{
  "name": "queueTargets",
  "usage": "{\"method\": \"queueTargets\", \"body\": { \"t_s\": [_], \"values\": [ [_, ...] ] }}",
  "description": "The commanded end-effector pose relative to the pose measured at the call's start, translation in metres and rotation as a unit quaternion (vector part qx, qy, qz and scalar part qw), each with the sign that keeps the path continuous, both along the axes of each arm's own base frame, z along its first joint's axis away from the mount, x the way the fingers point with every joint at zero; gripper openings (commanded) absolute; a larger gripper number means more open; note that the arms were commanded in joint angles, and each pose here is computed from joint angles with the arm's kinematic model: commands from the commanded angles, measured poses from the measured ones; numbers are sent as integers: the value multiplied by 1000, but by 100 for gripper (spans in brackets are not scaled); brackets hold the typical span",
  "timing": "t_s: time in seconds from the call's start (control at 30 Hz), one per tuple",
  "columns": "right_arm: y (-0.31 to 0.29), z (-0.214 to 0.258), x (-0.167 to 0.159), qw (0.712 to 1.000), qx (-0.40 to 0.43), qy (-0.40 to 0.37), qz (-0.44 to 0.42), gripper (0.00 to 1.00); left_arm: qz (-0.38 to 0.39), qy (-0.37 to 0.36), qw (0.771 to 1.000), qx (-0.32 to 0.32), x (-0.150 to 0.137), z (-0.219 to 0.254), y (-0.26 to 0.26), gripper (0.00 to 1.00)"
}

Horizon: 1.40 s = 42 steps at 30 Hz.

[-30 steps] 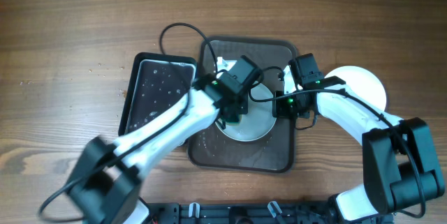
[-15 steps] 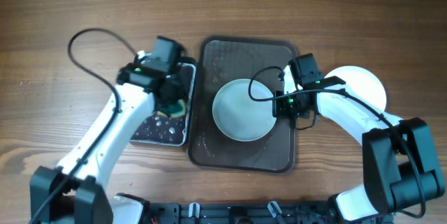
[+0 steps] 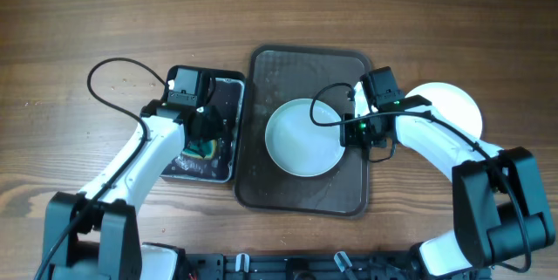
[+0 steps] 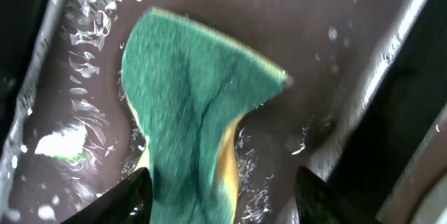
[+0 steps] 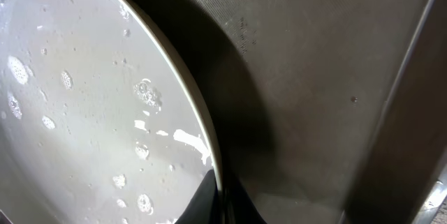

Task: Clean dirty plates on tray and stack at the side
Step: 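Return the sponge to the black tray and release it, then lift the cleaned plate with the right gripper and hold it over the black tray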

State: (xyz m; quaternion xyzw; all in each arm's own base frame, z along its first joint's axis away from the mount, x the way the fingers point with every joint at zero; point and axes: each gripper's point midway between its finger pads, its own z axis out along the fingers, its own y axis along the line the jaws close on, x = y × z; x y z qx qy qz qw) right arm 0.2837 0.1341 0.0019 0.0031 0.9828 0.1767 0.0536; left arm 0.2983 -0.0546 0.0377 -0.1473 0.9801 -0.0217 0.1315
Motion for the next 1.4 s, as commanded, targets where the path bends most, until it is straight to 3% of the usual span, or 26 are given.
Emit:
{"method": "queueTargets", "body": {
  "t_s": [0.0, 0.13, 0.33, 0.37, 0.4, 0.6, 0.77, 1.07, 1.2, 1.37],
  "values": [
    [-11, -8, 3, 1000, -24, -7, 1, 4, -7, -34, 999, -27, 3, 39, -6, 70],
    [-13, 3, 11, 1000, -24, -11, -6, 4, 14, -66, 997, -35, -2, 79, 4, 79],
    [-10, 64, 24, 999, -22, -31, 8, 4, 142, -113, 982, -45, -29, 123, 62, 83],
    [-8, 76, 26, 999, -22, -41, 18, 4, 154, -120, 980, -44, -32, 127, 69, 88],
    [-6, 88, 28, 998, -21, -48, 23, 4, 166, -127, 977, -43, -35, 131, 75, 99],
    [27, 136, 31, 994, -11, -80, 69, 4, 266, -134, 953, -49, -61, 142, 106, 100],
    [74, 159, 41, 987, 19, -130, 93, 4, 303, -134, 943, -44, -70, 142, 124, 100],
    [164, 144, 49, 981, 48, -131, 135, 4, 306, -130, 942, -43, -72, 141, 125, 100],
    [194, 139, 66, 978, 15, -148, 145, 4, 307, -130, 942, -43, -72, 141, 125, 100],
    [207, 146, 92, 962, -65, -235, 127, 4, 306, -130, 942, -43, -72, 141, 125, 100]
  ]
}}
